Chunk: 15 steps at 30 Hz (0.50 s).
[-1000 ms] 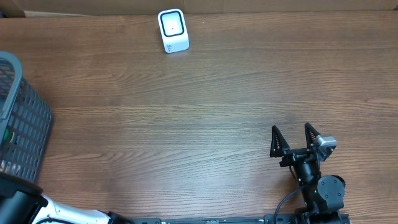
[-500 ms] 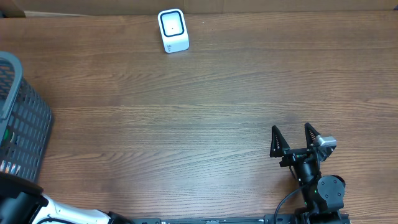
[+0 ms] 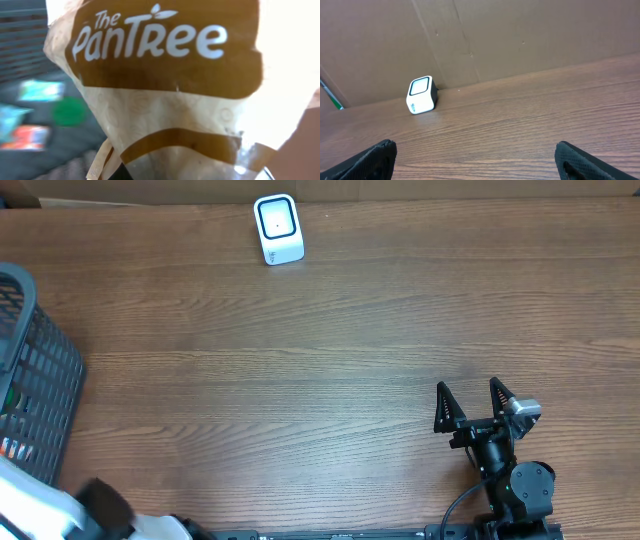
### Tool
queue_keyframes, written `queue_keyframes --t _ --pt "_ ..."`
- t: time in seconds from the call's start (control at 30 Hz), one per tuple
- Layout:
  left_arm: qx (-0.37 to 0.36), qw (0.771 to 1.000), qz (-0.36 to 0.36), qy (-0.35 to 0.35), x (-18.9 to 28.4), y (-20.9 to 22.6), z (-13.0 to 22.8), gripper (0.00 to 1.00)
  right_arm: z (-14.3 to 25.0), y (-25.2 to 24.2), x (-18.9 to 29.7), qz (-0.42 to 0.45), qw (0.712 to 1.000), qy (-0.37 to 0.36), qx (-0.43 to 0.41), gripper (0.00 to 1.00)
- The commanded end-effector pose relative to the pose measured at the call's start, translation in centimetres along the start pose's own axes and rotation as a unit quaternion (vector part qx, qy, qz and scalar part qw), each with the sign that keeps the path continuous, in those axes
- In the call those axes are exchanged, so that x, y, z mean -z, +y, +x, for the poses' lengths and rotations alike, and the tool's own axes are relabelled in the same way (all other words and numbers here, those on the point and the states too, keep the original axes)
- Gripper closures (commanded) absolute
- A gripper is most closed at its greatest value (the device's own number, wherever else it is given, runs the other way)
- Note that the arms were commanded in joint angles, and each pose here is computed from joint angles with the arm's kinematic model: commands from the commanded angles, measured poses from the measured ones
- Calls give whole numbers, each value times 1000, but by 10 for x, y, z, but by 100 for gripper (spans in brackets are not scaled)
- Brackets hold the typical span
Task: Scan the item barcode
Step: 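Lift the PanTree bag out and set it on the table center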
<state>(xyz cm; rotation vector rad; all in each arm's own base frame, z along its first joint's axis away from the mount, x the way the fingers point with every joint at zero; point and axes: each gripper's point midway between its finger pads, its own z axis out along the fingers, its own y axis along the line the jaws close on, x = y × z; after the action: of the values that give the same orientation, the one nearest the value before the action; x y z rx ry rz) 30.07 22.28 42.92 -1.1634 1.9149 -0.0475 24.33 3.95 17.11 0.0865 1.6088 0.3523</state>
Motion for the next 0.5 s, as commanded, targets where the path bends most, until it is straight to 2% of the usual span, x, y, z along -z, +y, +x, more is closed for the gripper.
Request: queue_keyframes --t 0.0,0.1,0.2,0.33,0.47 --pt "-97 991 91 24 37 -67 44 96 1 -1 0 1 1000 -3 -1 0" --pt "-162 978 111 74 45 -102 94 95 1 -1 0 1 1000 -3 -1 0" --pt "-240 954 104 146 41 -122 158 96 1 -1 0 1 1000 -3 -1 0" --pt "-331 914 62 226 26 -125 229 95 1 -1 0 1 1000 -3 -1 0" --pt "-387 873 36 295 5 -124 292 95 1 -1 0 1 1000 -3 -1 0"
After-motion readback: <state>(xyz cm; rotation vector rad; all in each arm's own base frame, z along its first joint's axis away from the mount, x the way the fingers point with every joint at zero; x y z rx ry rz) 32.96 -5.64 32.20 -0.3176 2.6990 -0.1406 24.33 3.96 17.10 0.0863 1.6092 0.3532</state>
